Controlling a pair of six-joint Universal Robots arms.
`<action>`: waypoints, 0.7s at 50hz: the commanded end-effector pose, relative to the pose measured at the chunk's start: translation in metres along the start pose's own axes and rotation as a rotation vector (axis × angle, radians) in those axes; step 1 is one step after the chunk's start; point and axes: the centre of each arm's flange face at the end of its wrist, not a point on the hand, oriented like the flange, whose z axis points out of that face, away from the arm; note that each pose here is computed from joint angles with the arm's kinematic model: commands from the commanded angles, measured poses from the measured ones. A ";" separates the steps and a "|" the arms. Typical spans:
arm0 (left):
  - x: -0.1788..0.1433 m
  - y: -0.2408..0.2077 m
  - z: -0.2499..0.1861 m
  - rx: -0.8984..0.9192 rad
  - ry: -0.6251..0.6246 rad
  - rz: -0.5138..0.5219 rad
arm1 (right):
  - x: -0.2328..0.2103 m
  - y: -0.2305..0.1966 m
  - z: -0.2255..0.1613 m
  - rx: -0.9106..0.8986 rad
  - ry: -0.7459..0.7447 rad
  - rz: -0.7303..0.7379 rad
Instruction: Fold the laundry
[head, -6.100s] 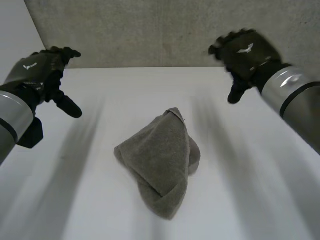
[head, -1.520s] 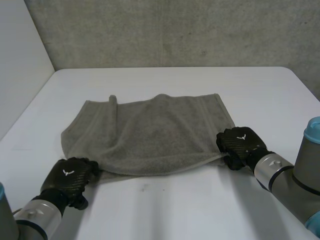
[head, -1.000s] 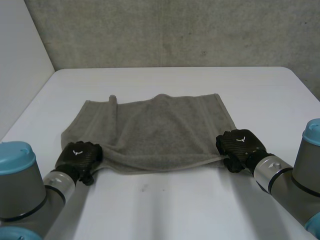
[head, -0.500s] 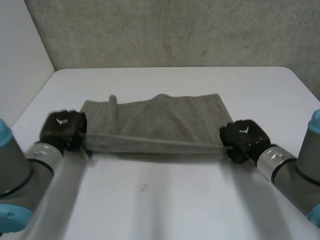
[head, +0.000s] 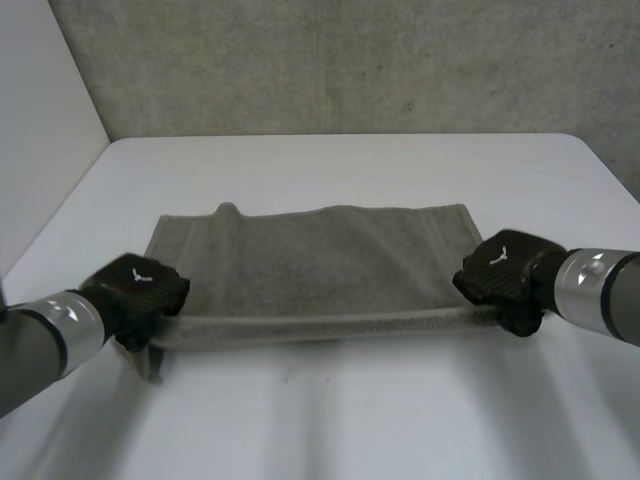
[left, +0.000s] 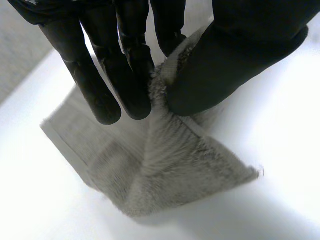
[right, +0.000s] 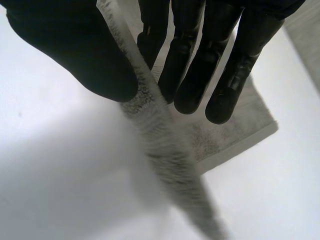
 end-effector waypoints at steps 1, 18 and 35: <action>-0.019 -0.001 0.049 -0.005 -0.086 0.060 | 0.018 0.005 0.036 -0.018 0.071 -0.029; -0.144 -0.220 0.008 0.984 -0.843 0.164 | 0.172 -0.149 -0.035 0.771 1.116 -0.111; -0.069 -0.089 0.054 0.628 -0.502 -0.033 | 0.061 -0.047 0.028 0.490 0.681 -0.053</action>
